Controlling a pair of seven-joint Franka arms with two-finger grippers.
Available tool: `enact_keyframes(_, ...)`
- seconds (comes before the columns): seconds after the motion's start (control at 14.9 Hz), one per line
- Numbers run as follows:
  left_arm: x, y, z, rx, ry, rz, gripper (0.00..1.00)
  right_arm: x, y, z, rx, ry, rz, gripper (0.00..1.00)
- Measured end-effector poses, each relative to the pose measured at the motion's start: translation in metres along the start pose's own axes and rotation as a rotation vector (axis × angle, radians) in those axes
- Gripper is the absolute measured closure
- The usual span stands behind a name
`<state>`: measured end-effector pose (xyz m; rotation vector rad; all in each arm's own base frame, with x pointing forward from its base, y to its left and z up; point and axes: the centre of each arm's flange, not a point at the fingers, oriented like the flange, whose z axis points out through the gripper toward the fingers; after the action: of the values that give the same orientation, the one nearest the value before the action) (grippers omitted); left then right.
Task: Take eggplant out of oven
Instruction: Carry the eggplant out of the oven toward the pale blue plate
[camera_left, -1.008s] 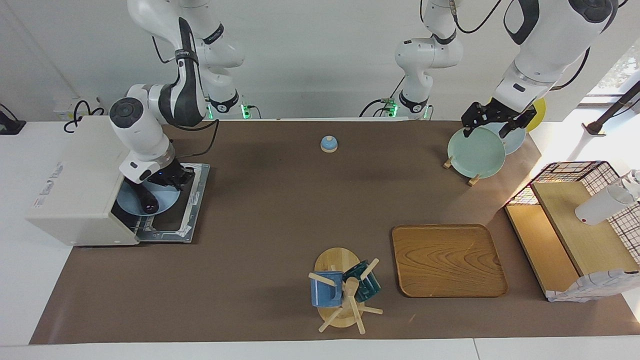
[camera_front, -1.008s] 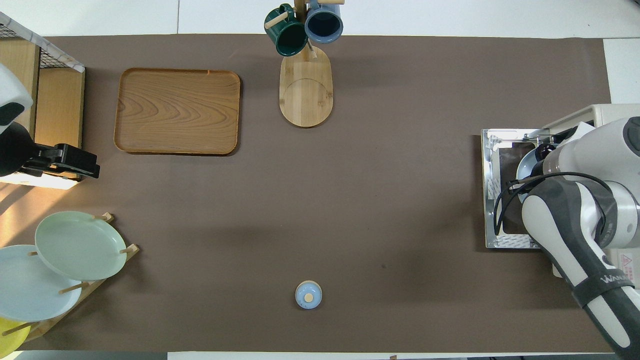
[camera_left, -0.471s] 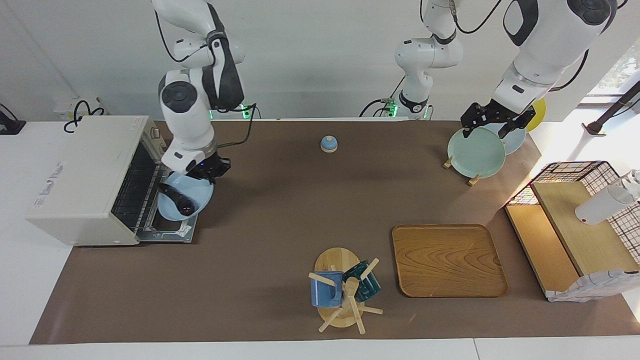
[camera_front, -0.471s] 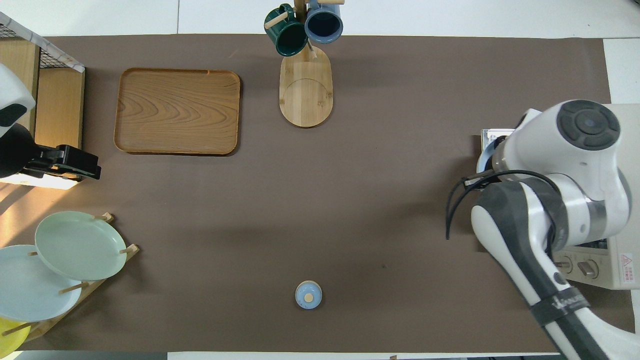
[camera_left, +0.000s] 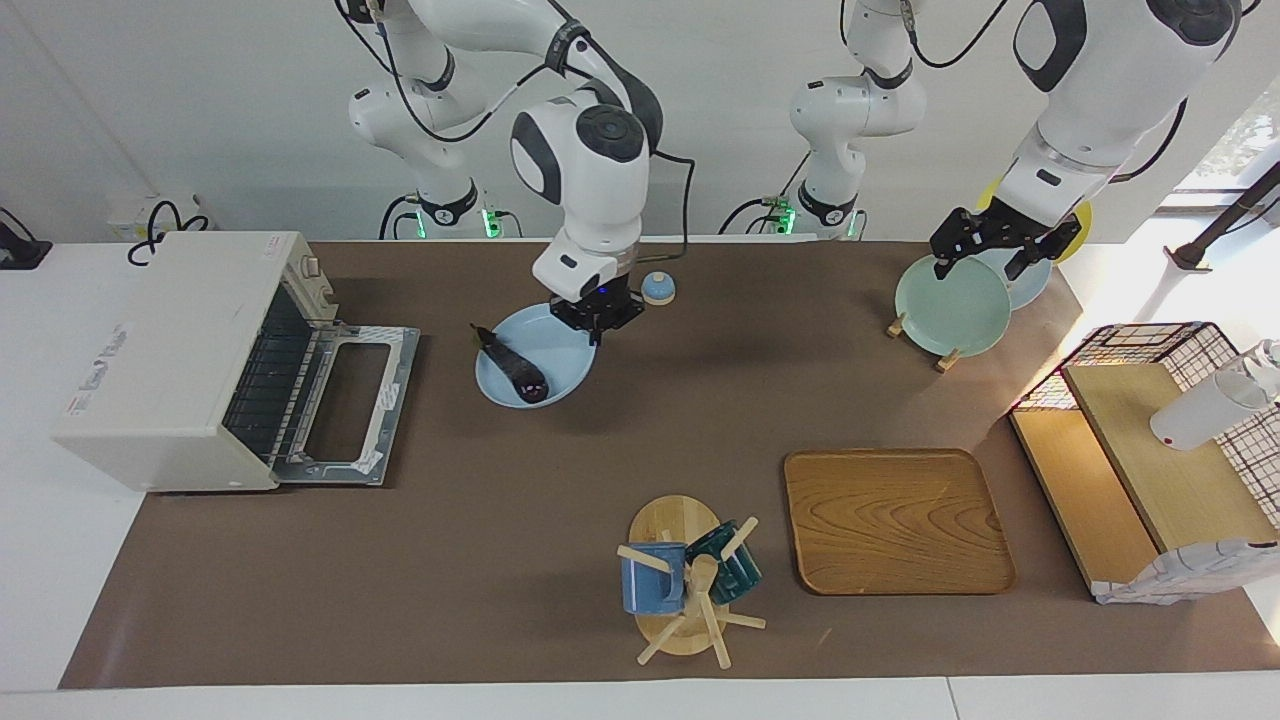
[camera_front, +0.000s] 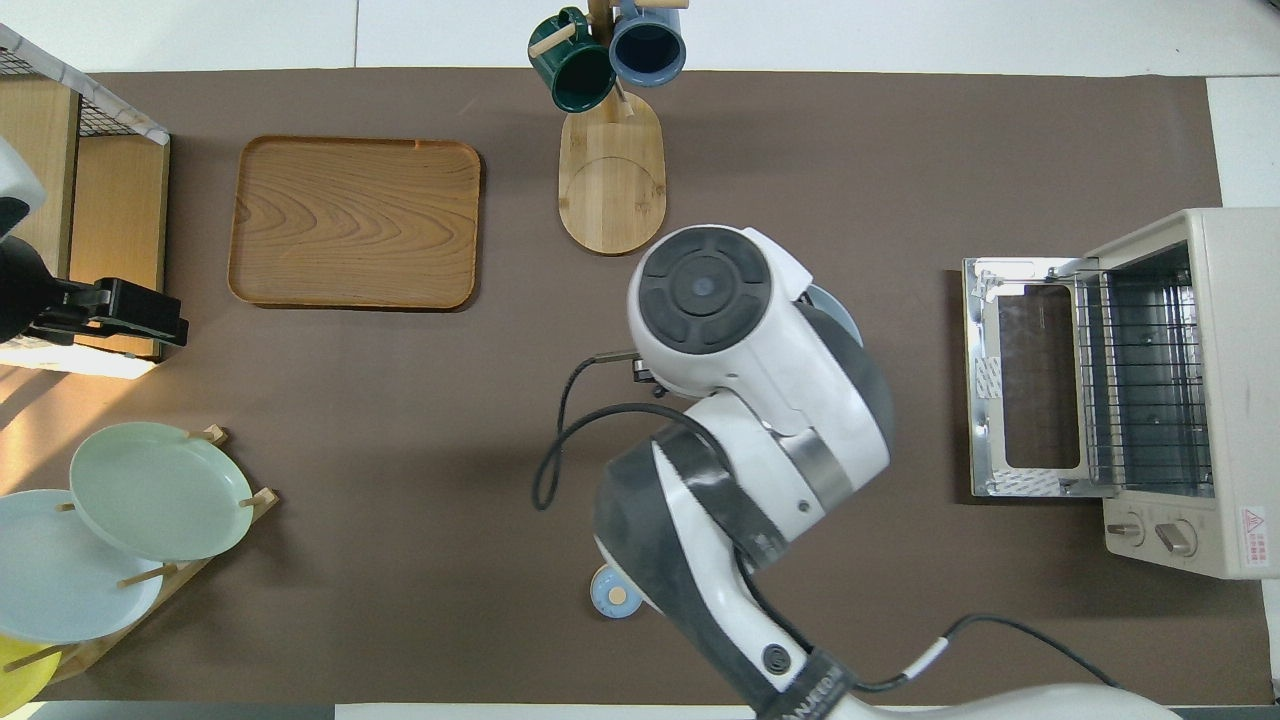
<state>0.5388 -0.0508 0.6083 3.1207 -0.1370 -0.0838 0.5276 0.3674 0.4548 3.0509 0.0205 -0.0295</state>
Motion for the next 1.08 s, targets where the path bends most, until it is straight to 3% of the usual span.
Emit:
enact_keyframes(0.34,0.003,-0.014,-0.001,-0.001,0.025,-0.025,0.0,-0.008,-0.131,0.055,0.063,0.054,0.089,0.97)
enact_keyframes(0.81,0.006,-0.021,0.001,-0.001,0.045,-0.038,0.0,-0.013,-0.131,0.114,0.118,0.101,0.087,0.97)
enact_keyframes(1.08,0.007,-0.026,0.001,-0.001,0.056,-0.047,0.0,-0.014,-0.13,0.106,0.171,0.142,0.144,0.97)
